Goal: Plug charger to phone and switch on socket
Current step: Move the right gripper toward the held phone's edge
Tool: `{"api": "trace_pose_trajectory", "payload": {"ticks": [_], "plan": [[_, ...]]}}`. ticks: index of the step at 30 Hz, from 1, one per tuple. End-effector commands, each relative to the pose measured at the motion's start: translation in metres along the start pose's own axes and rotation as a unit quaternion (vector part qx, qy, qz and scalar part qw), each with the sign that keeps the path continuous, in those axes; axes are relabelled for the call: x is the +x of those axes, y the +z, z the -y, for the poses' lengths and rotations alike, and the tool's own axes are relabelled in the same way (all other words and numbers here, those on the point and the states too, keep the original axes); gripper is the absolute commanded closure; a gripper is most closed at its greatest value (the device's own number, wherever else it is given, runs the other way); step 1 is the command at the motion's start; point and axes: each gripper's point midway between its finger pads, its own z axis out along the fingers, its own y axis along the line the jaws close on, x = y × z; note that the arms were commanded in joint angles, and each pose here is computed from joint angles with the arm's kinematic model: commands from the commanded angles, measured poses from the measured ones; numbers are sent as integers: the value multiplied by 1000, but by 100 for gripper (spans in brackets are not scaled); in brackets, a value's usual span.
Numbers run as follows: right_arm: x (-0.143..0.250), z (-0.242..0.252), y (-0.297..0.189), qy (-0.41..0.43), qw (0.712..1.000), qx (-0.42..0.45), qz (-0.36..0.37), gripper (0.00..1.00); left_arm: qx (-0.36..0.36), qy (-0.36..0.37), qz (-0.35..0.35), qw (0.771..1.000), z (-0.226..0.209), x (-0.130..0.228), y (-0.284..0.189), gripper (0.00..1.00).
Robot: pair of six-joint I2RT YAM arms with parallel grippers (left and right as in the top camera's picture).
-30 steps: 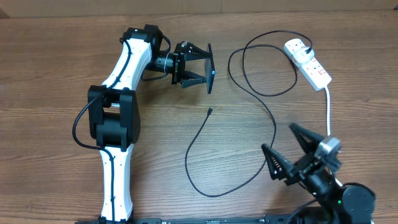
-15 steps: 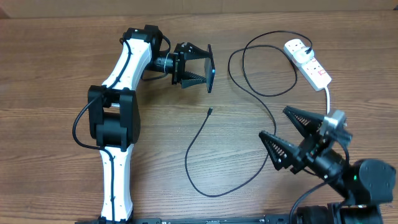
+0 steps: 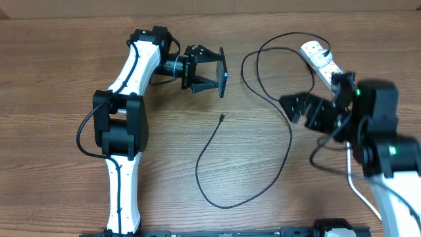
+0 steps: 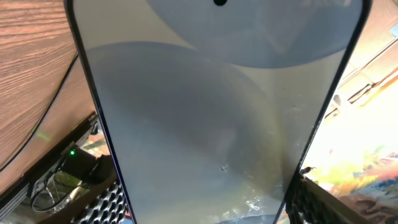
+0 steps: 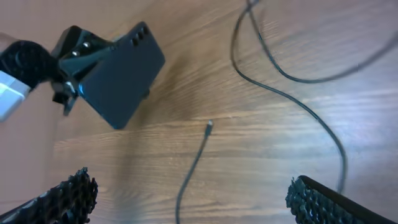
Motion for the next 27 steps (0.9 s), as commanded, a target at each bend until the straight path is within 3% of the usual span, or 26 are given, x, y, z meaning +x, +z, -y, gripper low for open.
{"api": "trace_pose_trajectory", "payload": {"ticks": [1,7,10,14,22,24,27], "plan": [[4,-54,8,-85,987,-134,-41,0,29,4,-11,1000,15,3,-3,31],[16,-31,40,-65,997,21,-47,0,29,2,-11,1000,15,4,-3,32],[16,-26,46,-91,989,116,-22,0,29,1,-11,1000,15,3,-3,32],[9,-41,51,-118,978,171,26,0,29,1,-11,1000,15,3,-3,32],[4,-114,82,-186,979,63,63,0,22,1,-8,1000,12,2,-2,33],[-3,-121,85,-184,978,51,79,11,13,1,-4,1000,9,1,-2,33],[-4,-123,93,-173,980,48,81,14,0,1,0,1000,5,-1,0,33]]}}
